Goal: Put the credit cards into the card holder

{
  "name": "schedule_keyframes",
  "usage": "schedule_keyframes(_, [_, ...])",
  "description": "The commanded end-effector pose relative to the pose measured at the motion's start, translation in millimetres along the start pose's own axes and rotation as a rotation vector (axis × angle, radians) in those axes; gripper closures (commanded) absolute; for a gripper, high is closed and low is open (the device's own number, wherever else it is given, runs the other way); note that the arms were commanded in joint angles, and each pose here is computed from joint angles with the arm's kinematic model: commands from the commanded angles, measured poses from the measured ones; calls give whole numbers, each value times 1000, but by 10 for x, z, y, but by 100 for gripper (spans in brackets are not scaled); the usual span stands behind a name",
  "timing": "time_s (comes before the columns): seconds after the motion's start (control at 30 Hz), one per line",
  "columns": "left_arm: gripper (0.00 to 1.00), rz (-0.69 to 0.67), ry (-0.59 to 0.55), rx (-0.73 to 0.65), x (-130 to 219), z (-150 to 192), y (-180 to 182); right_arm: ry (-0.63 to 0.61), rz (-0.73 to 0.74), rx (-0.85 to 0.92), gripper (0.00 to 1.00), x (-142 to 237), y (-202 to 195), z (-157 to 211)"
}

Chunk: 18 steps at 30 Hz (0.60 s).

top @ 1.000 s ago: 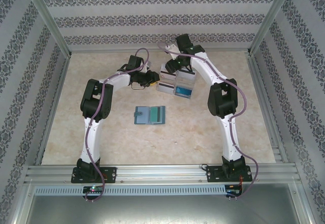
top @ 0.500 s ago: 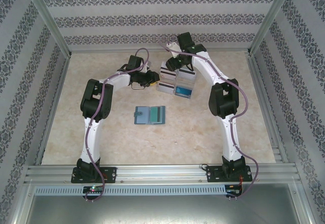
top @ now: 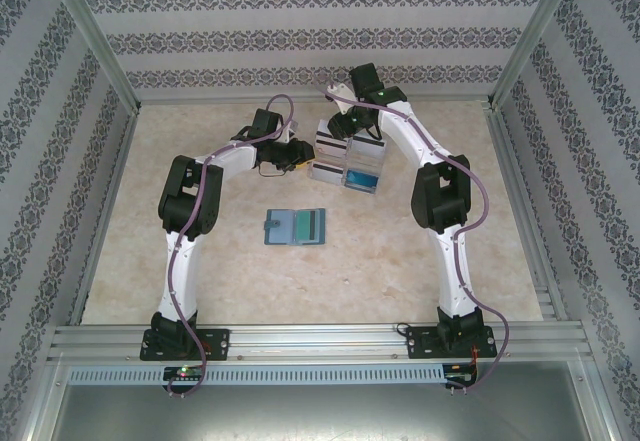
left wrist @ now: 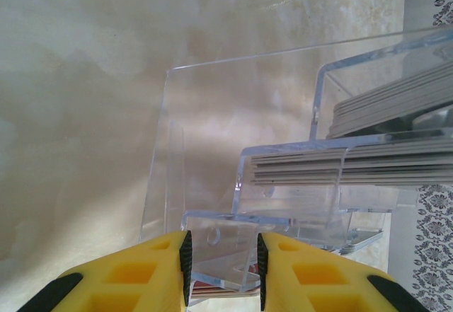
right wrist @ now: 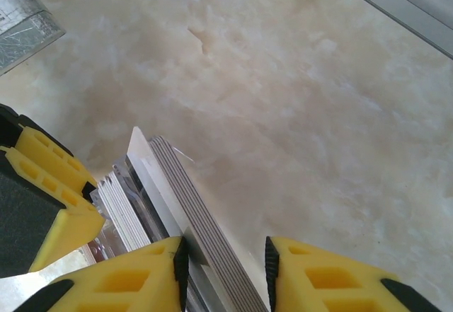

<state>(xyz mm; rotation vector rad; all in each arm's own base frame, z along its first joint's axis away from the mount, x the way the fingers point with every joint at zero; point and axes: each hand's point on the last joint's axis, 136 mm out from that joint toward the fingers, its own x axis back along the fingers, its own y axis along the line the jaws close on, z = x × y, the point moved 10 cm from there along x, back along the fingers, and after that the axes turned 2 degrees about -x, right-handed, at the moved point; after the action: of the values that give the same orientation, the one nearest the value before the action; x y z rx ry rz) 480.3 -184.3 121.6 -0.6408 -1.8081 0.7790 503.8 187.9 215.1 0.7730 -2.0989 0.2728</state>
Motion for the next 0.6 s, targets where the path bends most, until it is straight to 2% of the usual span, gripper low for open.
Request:
schedule_keyframes(0.0, [69, -44, 44, 44, -20, 130, 71, -70, 65, 5, 66, 269, -108, -128])
schedule_keyframes(0.57, [69, -41, 42, 49, -21, 135, 84, -79, 41, 3, 80, 326, -96, -135])
